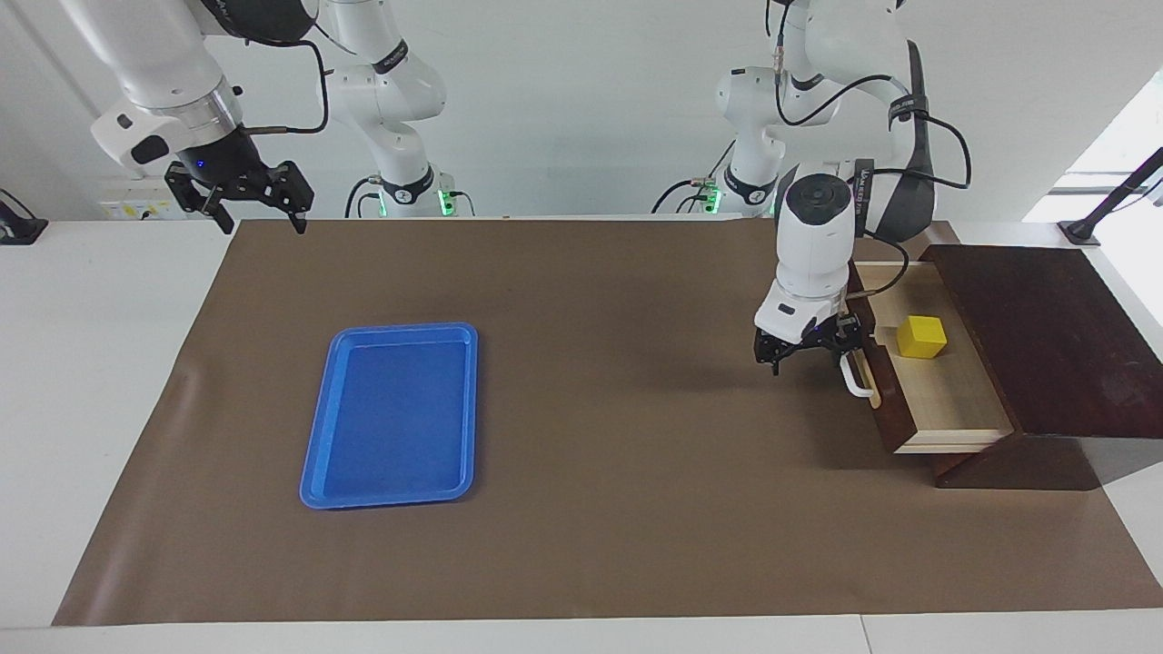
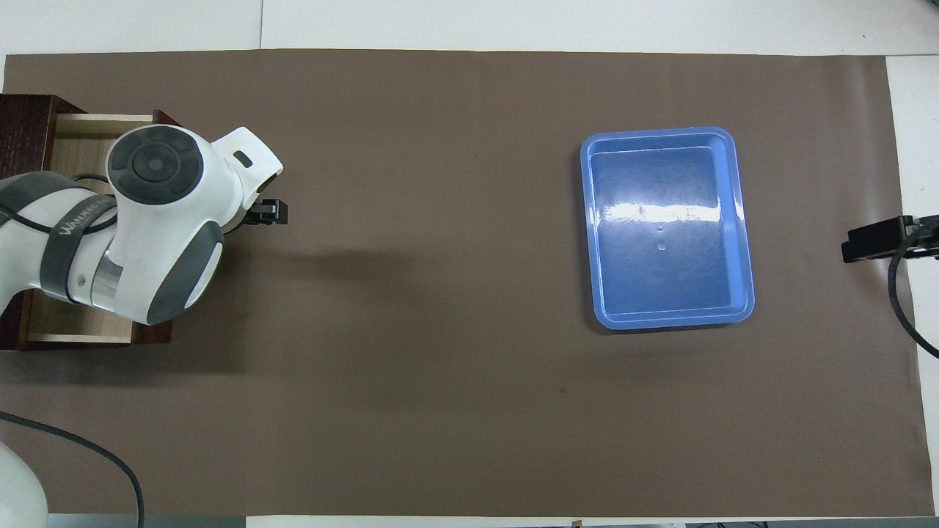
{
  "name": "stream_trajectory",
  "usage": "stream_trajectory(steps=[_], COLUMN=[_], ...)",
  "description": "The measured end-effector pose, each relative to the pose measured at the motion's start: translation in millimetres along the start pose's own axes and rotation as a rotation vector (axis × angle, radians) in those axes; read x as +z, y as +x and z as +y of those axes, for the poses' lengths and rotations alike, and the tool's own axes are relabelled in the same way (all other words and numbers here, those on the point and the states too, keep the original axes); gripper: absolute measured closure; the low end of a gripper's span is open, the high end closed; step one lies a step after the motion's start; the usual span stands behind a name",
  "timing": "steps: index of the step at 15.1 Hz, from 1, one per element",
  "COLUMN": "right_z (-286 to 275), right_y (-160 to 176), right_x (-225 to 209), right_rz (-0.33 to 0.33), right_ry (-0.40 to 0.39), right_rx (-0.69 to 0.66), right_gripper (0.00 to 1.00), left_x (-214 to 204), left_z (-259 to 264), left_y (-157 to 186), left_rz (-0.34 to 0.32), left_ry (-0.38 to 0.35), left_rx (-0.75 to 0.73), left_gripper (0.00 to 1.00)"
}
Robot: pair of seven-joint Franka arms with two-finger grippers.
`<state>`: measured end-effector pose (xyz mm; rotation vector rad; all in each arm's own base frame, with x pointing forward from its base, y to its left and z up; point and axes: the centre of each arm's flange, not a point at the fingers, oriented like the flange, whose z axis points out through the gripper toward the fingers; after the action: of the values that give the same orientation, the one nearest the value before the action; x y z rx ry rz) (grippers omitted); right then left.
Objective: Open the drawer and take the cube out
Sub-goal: 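Lower the left gripper into the drawer and grasp the yellow cube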
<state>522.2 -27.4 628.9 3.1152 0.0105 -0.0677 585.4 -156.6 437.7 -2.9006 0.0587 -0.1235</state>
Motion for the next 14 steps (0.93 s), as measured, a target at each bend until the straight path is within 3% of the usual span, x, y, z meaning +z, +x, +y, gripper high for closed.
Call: stream_trajectory(steps=[3, 5, 10, 14], right_z=[0.0, 0.0, -0.4, -2.6], right_y=[0.0, 0.0, 0.0, -0.3], right_x=[0.0, 0.0, 0.0, 0.4], right_rz=[0.0, 0.0, 0.0, -0.004], right_ry=[0.0, 0.0, 0.0, 0.0], right_rx=[0.0, 0.0, -0.001, -0.005], right_gripper=[0.0, 0.0, 0.0, 0.0], left_x=[-66.2, -84.9, -66.8, -41.0], left_z=[-32.3, -64.1, -163.6, -184.6], left_y=[20.4, 28.4, 34.8, 26.7], left_rz=[-0.054, -0.063, -0.108, -0.137], left_ry=[-0.04, -0.049, -0.057, -0.033], left_rx=[-0.1, -0.175, -0.584, -0.917], left_gripper=[0.0, 0.0, 0.0, 0.0])
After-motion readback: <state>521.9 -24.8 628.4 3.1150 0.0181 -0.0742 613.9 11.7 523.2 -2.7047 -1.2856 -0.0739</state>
